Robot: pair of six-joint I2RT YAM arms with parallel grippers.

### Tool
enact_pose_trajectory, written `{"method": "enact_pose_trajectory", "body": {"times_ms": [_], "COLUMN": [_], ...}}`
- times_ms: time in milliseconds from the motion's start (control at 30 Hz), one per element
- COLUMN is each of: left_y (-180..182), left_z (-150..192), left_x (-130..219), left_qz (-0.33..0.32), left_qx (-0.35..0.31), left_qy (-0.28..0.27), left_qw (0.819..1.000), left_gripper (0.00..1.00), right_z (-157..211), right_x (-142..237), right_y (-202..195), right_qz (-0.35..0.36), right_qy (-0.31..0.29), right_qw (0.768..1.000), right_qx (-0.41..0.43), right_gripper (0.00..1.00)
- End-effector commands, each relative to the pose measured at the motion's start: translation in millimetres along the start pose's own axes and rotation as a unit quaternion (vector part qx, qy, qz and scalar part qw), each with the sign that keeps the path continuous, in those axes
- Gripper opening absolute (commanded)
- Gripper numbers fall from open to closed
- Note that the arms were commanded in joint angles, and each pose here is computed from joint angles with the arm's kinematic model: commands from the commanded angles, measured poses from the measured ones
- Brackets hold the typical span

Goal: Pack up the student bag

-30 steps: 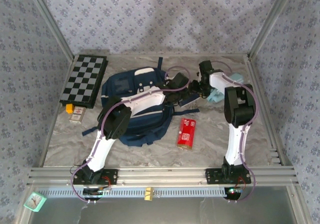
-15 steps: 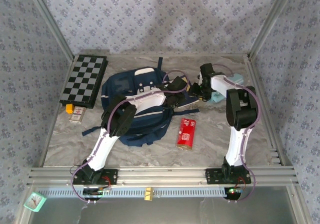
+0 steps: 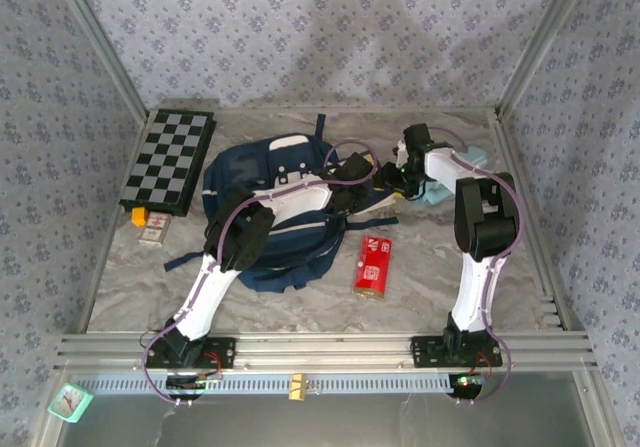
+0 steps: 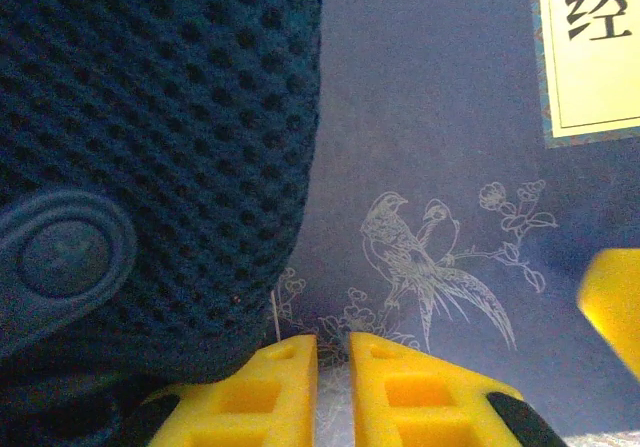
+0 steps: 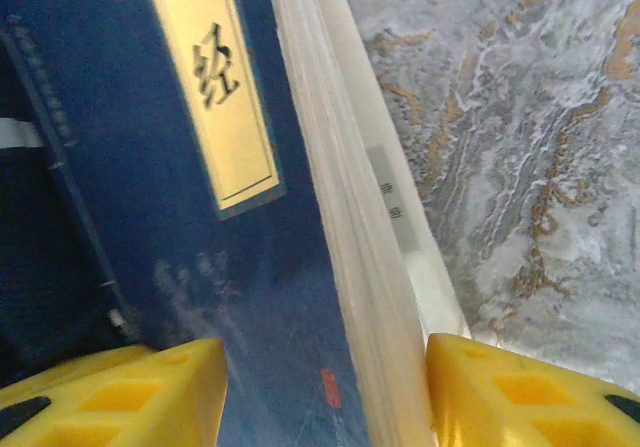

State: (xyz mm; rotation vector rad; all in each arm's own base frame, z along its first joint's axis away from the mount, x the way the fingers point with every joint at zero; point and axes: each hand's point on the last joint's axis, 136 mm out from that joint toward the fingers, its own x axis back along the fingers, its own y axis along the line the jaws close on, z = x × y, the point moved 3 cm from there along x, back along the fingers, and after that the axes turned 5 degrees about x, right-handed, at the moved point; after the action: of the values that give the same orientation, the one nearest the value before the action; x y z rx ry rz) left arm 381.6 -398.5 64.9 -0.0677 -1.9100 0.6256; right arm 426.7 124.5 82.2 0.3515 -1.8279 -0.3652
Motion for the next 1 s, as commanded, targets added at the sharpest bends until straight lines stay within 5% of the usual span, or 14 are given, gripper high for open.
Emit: {"method": "enact_pose_trajectory", "body": {"times_ms": [0, 400, 733, 967], "left_y": [27.5, 28.2, 29.3, 27.7], "left_z": [6.0, 7.2, 7.1, 8.3], "left_x": [-17.2, -19.3, -20.8, -18.8], "left_qz": [-0.048, -0.049, -0.051, -0.049], "left_qx": [0.002, 0.003, 0.006, 0.007], "left_qy": [0.015, 0.018, 0.018, 0.022], "left_qw": [0.999, 0.999, 0.999, 0.999], "left_gripper": [0.17, 0.16, 0.16, 0.16], "right_z": [-8.4, -2.5, -5.2, 2.2], "right_x": [34.5, 30.1, -1.2, -21.8], "right_y": [28.2, 15.7, -22.4, -26.1], "right_qz": [-0.047, -0.052, 0.042, 0.046], "right_qy": [-0.030, -0.017, 0.008, 0.041], "right_qw": [0.998, 0.998, 0.999, 0.998], "right_qx": [0.030, 0.009, -0.006, -0.007], "right_gripper": [0.54, 0.47, 0.53, 0.56]}}
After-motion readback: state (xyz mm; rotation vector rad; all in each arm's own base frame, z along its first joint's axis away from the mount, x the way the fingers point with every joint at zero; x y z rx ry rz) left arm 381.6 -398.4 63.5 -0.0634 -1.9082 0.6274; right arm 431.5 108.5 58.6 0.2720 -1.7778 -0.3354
